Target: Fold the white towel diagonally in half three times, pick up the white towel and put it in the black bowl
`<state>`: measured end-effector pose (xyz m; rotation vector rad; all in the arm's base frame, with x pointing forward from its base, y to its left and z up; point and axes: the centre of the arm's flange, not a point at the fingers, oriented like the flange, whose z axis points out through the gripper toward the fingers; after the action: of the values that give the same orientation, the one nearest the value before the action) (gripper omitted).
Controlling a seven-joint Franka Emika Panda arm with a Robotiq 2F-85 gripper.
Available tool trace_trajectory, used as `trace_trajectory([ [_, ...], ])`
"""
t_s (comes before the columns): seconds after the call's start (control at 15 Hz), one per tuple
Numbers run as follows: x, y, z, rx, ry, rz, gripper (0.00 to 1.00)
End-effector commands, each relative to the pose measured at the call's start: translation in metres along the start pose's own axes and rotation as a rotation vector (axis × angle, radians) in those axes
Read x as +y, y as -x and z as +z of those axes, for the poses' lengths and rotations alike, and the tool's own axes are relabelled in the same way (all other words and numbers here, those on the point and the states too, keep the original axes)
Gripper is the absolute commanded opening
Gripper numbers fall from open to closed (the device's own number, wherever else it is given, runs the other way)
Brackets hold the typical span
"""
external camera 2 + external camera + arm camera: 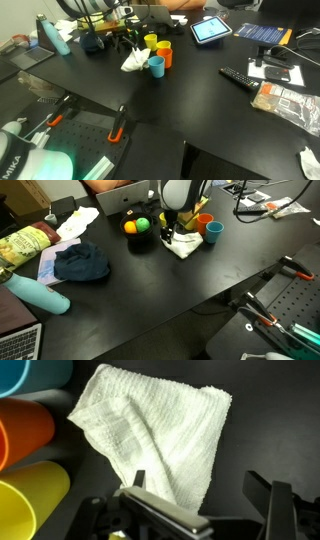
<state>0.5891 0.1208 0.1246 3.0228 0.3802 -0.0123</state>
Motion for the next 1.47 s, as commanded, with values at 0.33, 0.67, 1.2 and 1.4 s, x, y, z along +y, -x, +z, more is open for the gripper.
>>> trace_trajectory([
  [0.33,-0.009,-0.03,0.074,-0.05,0.075,-0.022,0.75],
  [0.67,-0.01,-0.019,0.078,-0.088,0.14,-0.059,0.43],
  [1.2,-0.009,-0.007,-0.018,-0.172,0.147,-0.107,0.1],
  [1.4,-0.016,-0.013,-0.083,-0.121,0.166,-0.124,0.1],
])
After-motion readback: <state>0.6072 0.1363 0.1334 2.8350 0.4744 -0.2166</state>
